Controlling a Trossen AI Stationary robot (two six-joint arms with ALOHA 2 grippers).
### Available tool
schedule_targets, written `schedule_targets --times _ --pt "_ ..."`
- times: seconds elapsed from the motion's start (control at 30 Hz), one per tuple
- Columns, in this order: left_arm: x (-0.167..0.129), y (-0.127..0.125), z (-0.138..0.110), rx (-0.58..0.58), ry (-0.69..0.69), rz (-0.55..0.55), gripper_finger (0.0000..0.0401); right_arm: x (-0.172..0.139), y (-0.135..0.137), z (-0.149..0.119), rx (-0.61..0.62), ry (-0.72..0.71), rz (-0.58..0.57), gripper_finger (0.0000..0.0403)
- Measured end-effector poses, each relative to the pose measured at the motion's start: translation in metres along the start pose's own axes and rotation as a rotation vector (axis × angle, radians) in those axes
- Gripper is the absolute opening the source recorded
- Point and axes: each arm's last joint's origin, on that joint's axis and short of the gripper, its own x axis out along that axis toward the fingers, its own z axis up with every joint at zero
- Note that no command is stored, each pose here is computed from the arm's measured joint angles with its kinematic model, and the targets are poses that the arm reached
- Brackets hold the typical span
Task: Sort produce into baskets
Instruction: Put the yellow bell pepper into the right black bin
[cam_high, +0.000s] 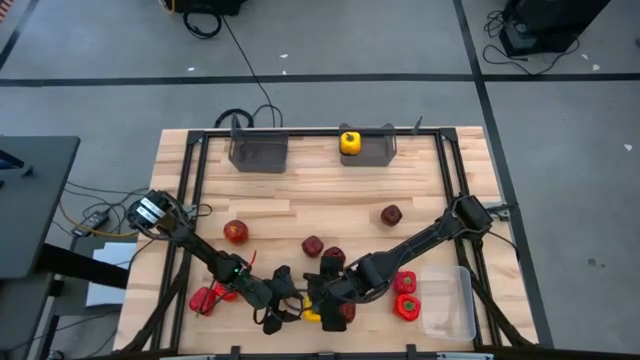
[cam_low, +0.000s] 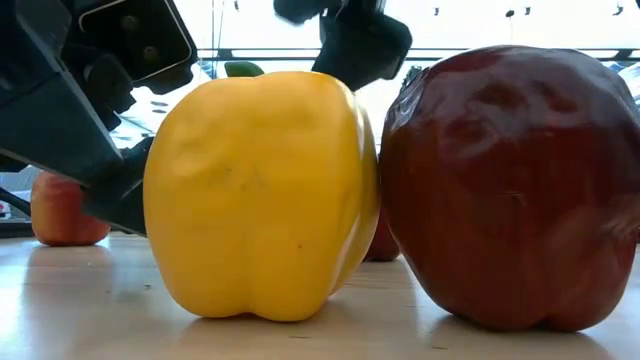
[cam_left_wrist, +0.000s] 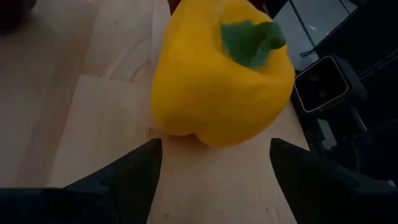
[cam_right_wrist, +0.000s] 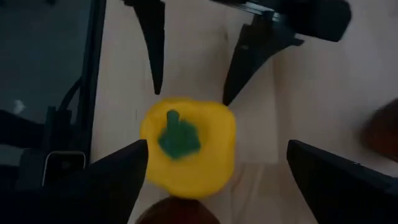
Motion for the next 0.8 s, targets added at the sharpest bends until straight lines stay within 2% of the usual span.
schedule_targets --times 0.2,0.33,0.63,0.8 --pt "0.0 0.0 0.0 0.004 -0.001 0.002 0.0304 -0.017 0.012 0.007 -0.064 -0.067 -0.11 0.039" --pt "0.0 0.0 0.0 0.004 -0.001 0.004 0.0304 -0.018 0.014 0.004 -0.042 -0.078 -0.167 0.0399" --pt "0.0 0.0 0.001 0.003 -0.006 0.009 0.0304 -0.018 0.017 0.003 0.086 -0.05 -0.082 0.0394" --pt "0.0 0.001 0.0 0.013 -0.003 0.015 0.0304 -0.013 0.015 0.0 0.031 -0.034 -0.084 0.0393"
